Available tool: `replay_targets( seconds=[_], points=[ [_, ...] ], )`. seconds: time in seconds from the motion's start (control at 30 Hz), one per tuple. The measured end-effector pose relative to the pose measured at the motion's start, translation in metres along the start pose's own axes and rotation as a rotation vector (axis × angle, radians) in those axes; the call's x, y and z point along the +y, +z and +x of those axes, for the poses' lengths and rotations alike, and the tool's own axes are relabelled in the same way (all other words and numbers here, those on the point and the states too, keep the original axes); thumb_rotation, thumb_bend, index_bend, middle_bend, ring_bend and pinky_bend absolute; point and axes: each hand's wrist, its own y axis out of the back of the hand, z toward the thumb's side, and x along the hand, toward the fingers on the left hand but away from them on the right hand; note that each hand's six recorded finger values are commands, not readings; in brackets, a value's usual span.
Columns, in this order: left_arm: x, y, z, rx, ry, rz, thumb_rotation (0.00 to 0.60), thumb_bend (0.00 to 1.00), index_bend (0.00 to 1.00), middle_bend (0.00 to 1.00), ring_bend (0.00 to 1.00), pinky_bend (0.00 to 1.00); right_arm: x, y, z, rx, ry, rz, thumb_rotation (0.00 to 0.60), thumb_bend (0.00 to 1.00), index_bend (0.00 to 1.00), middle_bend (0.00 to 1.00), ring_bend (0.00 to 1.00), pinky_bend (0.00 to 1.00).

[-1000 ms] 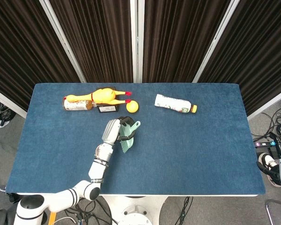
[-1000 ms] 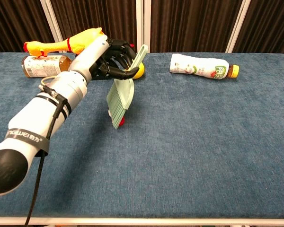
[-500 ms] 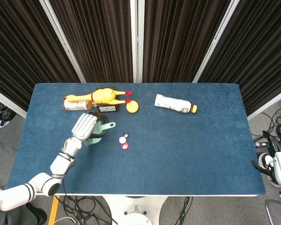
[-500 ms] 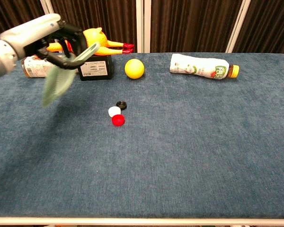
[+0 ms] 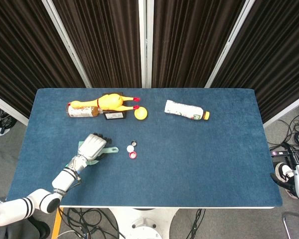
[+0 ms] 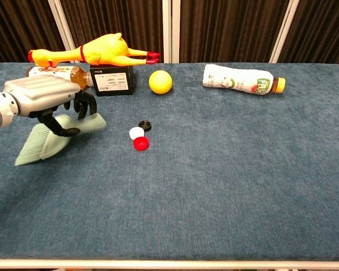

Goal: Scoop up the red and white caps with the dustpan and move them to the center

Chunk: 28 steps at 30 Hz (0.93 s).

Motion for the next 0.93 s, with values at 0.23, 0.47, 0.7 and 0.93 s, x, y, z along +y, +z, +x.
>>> replay_targets(
  seconds=[0.23, 0.47, 0.7, 0.93],
  points=[
    [0.007, 0.006, -0.012, 0.016, -0.006, -0.143, 0.6, 0.13, 0.14, 0.19, 0.15, 0.26, -0.003, 0.0, -0.001, 0.004, 0.013, 0.001, 0.6, 0.06, 0.11, 0.19, 0.01, 0.07],
    [0.043, -0.054, -0.056, 0.191, 0.238, -0.263, 0.6, 0.13, 0.14, 0.19, 0.15, 0.24, -0.002, -0.005, -0.001, -0.004, 0.028, 0.006, 0.6, 0.07, 0.11, 0.15, 0.0, 0.06],
    [0.044, -0.134, -0.153, 0.471, 0.418, -0.204, 0.6, 0.12, 0.14, 0.19, 0.15, 0.19, -0.007, 0.006, -0.002, 0.066, 0.05, -0.042, 0.6, 0.06, 0.11, 0.15, 0.0, 0.06],
    [0.013, -0.146, -0.233, 0.603, 0.376, -0.176, 0.6, 0.12, 0.17, 0.19, 0.15, 0.19, -0.013, 0.011, 0.003, 0.08, 0.062, -0.063, 0.6, 0.07, 0.11, 0.15, 0.0, 0.06]
  ],
)
